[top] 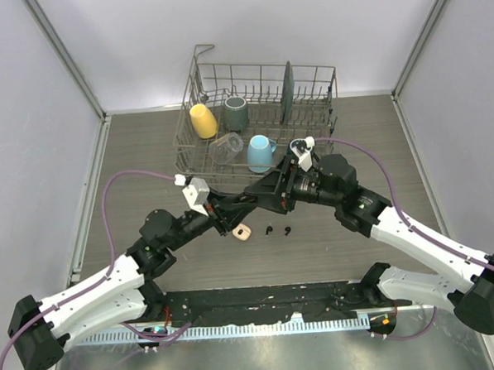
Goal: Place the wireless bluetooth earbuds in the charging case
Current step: Pick up the charging case at the center of the board.
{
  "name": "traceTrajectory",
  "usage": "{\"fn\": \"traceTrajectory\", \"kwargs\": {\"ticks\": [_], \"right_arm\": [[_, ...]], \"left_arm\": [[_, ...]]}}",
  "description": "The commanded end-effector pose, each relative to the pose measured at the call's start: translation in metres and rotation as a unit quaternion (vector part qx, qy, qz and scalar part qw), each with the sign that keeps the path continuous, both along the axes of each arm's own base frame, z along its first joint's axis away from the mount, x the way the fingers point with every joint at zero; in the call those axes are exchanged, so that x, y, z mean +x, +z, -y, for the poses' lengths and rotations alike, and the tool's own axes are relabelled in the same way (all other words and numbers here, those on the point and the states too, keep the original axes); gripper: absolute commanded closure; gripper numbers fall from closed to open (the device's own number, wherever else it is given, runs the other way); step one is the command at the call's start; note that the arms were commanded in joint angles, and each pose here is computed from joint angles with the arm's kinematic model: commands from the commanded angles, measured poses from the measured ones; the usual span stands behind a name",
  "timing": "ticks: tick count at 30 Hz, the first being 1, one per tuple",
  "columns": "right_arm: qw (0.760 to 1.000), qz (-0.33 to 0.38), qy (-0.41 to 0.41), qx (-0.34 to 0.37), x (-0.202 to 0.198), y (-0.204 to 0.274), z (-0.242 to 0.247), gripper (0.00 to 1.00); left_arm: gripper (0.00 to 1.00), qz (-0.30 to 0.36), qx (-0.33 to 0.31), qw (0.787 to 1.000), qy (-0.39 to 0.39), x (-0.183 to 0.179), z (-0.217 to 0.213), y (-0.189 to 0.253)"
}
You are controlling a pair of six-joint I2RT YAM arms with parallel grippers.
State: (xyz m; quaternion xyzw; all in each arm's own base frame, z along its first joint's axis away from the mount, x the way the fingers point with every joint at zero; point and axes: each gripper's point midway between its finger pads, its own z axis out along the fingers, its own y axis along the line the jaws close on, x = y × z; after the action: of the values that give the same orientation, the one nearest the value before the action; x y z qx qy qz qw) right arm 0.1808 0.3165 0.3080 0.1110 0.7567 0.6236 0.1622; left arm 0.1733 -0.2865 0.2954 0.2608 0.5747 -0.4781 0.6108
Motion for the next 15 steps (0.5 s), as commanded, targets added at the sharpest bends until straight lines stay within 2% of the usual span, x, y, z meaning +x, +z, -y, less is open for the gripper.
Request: {"fn": "traceTrajectory", "kwargs": {"ticks": [1,9,12,13,15], "right_arm": [[0.995,0.035,0.056,0.072,-0.022,0.038,-0.006,0.4],[0.995,0.018,0.058,0.082,-0.022,0.029,-0.008,0.42],[0.994,0.007,0.06,0.095,-0.021,0.029,-0.01,0.48],[0.993,0.004,0.066,0.099,-0.022,0.029,-0.011,0.56],[0.992,-0.001,0.066,0.11,-0.022,0.028,-0.011,0.65]], "left_arm": [[1.0,0.013,-0.002,1.0,-0.004,0.003,0.005,0.009],[1.0,0.013,-0.01,1.0,-0.008,0.003,0.007,0.011],[1.0,0.009,-0.019,1.0,-0.007,0.003,0.008,0.011],[1.0,0.008,-0.023,1.0,-0.007,0.003,0.007,0.011],[0.98,0.003,-0.025,1.0,0.0,0.006,0.006,0.008]]}}
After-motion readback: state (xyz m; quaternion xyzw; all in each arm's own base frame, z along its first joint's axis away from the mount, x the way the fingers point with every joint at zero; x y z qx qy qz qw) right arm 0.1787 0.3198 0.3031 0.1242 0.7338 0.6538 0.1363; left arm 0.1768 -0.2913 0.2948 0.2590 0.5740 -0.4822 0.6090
